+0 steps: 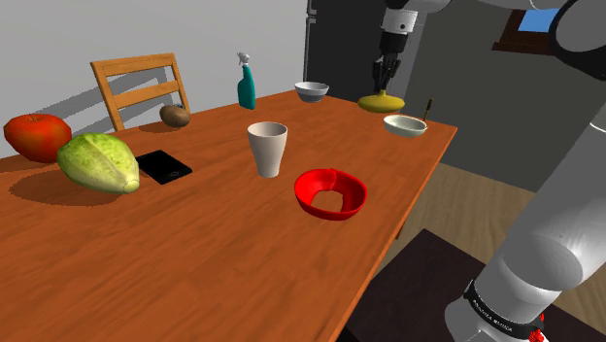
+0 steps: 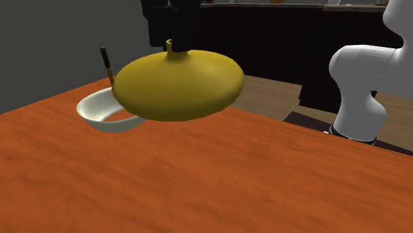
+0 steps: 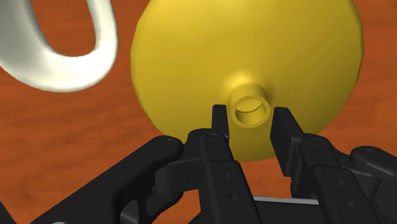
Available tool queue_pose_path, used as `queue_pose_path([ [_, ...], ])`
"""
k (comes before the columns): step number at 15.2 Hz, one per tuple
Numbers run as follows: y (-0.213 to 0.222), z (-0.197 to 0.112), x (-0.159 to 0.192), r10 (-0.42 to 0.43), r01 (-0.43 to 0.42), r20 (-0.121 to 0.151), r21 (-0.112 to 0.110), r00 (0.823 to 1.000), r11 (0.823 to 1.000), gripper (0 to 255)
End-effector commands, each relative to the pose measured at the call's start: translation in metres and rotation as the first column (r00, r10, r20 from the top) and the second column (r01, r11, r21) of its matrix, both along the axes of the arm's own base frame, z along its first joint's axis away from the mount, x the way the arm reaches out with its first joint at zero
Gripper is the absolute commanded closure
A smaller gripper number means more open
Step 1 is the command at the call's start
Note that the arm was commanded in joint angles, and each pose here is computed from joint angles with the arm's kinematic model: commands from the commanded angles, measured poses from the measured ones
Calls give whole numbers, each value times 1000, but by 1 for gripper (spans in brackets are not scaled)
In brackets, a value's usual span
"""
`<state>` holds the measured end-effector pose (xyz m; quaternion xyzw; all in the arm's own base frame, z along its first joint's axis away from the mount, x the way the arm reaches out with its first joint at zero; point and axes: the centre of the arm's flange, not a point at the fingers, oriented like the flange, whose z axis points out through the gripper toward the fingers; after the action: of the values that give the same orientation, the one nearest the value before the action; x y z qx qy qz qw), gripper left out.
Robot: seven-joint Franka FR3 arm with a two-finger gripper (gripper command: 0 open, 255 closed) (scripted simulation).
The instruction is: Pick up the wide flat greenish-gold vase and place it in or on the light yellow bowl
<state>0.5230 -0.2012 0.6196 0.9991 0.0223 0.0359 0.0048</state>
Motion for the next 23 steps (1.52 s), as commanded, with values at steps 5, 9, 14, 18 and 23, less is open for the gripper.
queue_pose_path([
  [5, -80, 14, -5, 1, -1, 0, 0, 1000, 1000, 255],
  [9, -132, 23, -8, 1, -1, 0, 0, 1000, 1000, 255],
  [14, -197, 34, -12, 1, -1, 0, 0, 1000, 1000, 255],
  [18, -219, 27, -13, 1, -1, 0, 0, 1000, 1000, 255],
  [23, -219, 1, -13, 1, -1, 0, 0, 1000, 1000, 255],
])
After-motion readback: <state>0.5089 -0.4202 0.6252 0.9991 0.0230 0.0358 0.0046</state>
